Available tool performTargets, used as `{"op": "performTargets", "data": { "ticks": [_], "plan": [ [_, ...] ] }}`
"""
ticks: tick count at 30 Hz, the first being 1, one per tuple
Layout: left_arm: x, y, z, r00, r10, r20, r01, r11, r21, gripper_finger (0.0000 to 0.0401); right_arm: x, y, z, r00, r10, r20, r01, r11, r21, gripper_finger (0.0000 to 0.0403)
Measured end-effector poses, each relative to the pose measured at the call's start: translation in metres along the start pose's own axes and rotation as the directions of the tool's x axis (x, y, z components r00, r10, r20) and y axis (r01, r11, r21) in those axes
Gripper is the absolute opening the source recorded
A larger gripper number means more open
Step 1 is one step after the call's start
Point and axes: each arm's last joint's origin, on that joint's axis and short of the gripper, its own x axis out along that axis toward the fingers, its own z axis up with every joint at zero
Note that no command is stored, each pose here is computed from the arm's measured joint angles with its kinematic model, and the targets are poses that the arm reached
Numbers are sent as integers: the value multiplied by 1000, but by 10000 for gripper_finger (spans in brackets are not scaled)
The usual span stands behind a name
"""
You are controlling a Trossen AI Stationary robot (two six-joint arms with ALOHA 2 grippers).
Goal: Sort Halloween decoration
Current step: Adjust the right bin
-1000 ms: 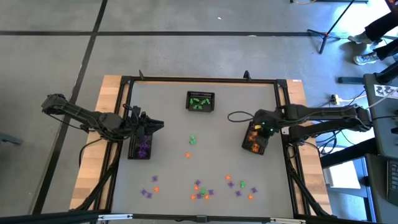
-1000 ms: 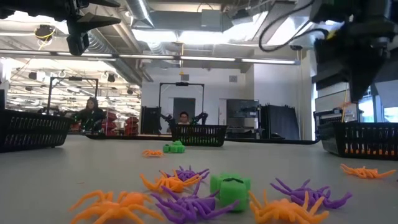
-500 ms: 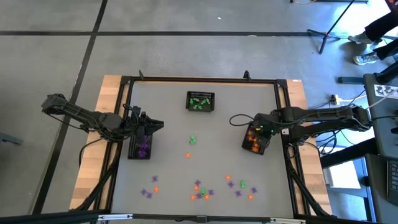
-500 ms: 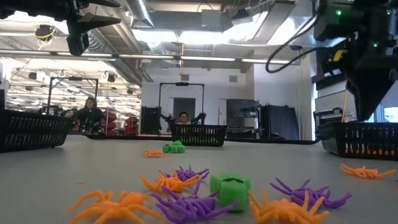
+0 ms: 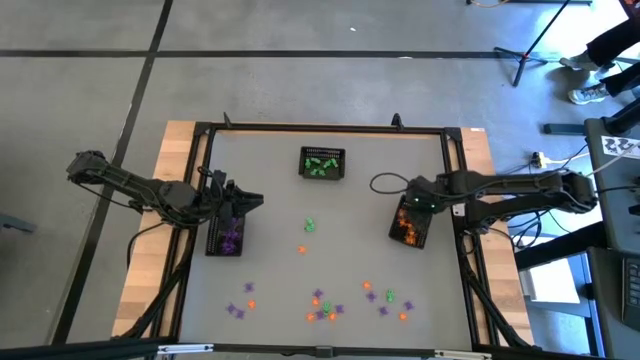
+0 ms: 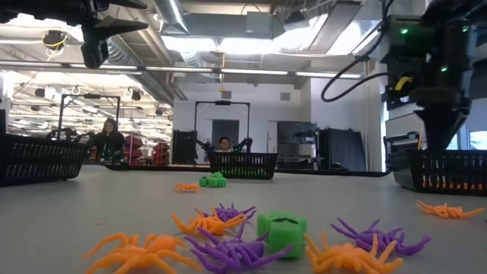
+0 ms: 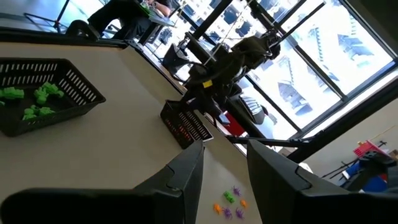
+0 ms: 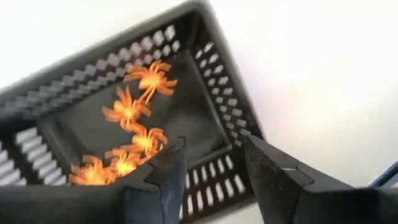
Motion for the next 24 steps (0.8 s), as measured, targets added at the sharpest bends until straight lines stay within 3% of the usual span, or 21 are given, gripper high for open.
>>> {"op": "performTargets", "data": {
  "ticks": [7, 14, 19, 24],
  "plan": [
    [0, 0, 0, 1000, 0, 1, 0, 1000, -3, 116, 18, 2, 27, 999, 29, 40, -32, 996, 79, 163],
    [0, 0, 0, 1000, 0, 0, 0, 1000, -7, 116, 31, 11, 46, 994, 101, 39, -102, 995, 15, 163],
    [0, 0, 0, 1000, 0, 1, 0, 1000, -24, 116, 17, 12, 50, 998, 69, -7, -69, 998, -9, 163],
    [0, 0, 0, 1000, 1, 2, -1, 1000, -22, 116, -20, 16, 65, 995, 62, 82, -62, 998, -6, 163]
  ]
}}
